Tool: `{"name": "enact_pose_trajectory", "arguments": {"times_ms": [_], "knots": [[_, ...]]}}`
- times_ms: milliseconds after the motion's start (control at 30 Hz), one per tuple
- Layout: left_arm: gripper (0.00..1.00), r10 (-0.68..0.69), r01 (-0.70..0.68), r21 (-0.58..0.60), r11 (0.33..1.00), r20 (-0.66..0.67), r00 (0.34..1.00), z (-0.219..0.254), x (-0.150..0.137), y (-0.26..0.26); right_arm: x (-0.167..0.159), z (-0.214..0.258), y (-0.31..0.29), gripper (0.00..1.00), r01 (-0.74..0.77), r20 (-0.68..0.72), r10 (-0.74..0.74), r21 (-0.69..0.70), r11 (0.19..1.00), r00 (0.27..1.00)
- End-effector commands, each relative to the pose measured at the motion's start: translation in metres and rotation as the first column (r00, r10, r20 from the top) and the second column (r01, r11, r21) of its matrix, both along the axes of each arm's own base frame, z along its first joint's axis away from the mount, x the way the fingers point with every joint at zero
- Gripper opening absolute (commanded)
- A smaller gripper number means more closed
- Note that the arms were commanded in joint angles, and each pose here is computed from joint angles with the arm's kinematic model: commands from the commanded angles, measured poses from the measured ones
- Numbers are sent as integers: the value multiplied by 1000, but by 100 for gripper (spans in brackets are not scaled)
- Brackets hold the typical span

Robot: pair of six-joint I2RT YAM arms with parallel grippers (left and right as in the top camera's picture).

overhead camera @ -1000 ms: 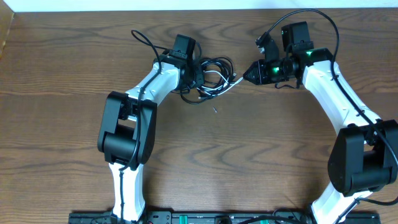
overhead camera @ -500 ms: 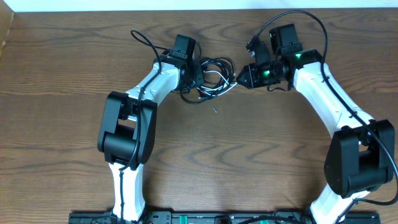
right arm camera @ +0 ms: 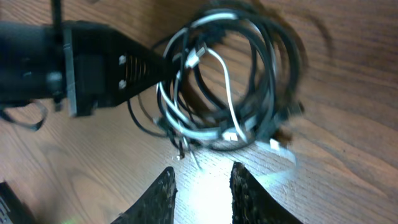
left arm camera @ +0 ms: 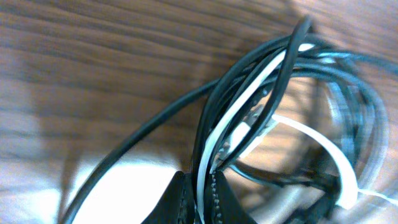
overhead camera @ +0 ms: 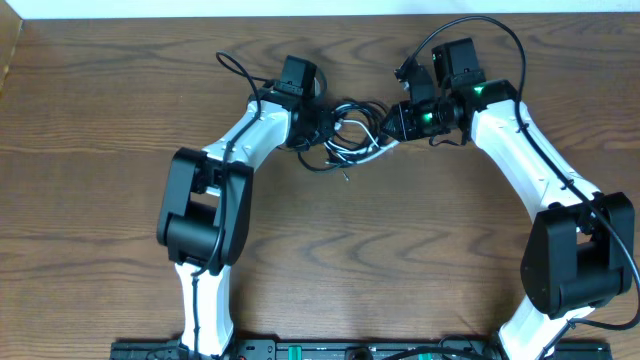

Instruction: Untangle cables

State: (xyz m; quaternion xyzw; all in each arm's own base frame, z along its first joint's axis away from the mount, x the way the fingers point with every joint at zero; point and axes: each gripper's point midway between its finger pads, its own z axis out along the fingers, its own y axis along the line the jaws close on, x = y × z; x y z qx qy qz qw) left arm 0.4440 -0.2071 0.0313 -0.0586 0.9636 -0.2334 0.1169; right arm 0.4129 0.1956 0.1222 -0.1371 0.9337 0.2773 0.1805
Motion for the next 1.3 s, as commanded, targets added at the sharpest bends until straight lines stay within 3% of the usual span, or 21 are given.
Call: {"name": "enact_pose_trajectory", "arguments": {"times_ms": [0,300,567,900,1100,1267], "knots": [[7,-80,101,-206,973,108,991,85,-8,-25,0,9,9,26,-12,22,12,11,1000,1000],[7,-146,226,-357,906,237,960,175,-33,-41,2,13,21,26,-37,56,36,23,999,998],[7,-156,234,-422,876,211,965,186,-42,-48,11,13,26,26,-24,79,20,42,999,997],[7,-156,230,-486,843,189,970,196,-45,-53,18,-32,29,24,49,-21,-49,16,999,999],[7,-154,289,-660,694,256,954,250,-37,-53,19,-44,27,23,57,-45,-56,7,998,997],[7,-130,366,-730,578,360,924,310,-35,-42,27,-54,14,22,139,-58,-141,-39,989,988]]}}
